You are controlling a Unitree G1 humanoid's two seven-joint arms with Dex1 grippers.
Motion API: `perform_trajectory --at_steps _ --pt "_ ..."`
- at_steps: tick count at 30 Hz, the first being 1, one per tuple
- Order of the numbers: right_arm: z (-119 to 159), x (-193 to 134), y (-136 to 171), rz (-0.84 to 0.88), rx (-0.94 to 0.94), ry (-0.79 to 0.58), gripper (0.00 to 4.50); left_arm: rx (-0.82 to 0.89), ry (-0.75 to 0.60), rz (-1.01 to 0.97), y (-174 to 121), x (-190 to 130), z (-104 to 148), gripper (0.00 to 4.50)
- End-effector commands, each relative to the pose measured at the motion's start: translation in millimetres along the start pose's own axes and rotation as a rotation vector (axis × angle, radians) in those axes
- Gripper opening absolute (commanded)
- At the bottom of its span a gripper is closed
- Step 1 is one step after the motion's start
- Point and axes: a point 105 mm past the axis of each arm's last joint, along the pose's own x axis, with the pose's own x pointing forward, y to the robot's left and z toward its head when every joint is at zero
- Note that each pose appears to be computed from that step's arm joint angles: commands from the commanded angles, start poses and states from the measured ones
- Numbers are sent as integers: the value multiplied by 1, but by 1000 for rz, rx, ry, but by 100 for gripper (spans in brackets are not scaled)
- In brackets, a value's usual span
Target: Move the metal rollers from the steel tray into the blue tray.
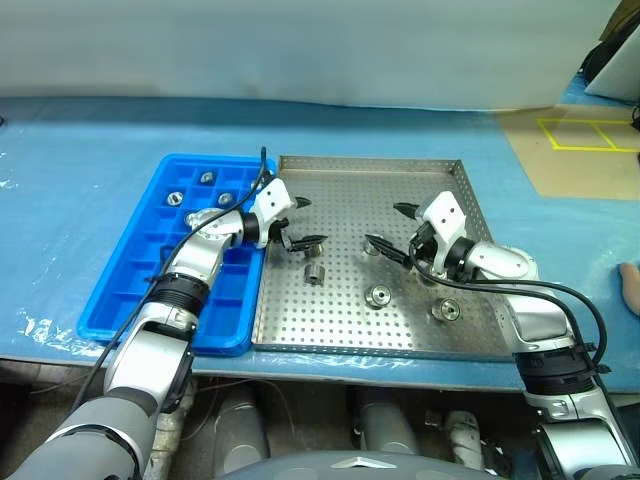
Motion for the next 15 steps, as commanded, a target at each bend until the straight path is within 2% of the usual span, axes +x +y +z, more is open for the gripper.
perform_trajectory --at_steps 1,6,7,11,15 --pt "5 -1 1 -8 -38 -17 446 56 134 -47 -11 8 -21 450" --pt "3 -2 1 -22 -48 -8 446 69 296 -77 -13 14 -44 450" --pt "3 -3 1 -27 -45 -10 448 66 310 -68 -11 14 -46 432" --pt "1 -3 3 -33 -41 -12 450 50 307 -90 -12 17 -43 327" --pt "1 0 6 -32 -40 -14 450 33 288 -104 -14 18 -41 185"
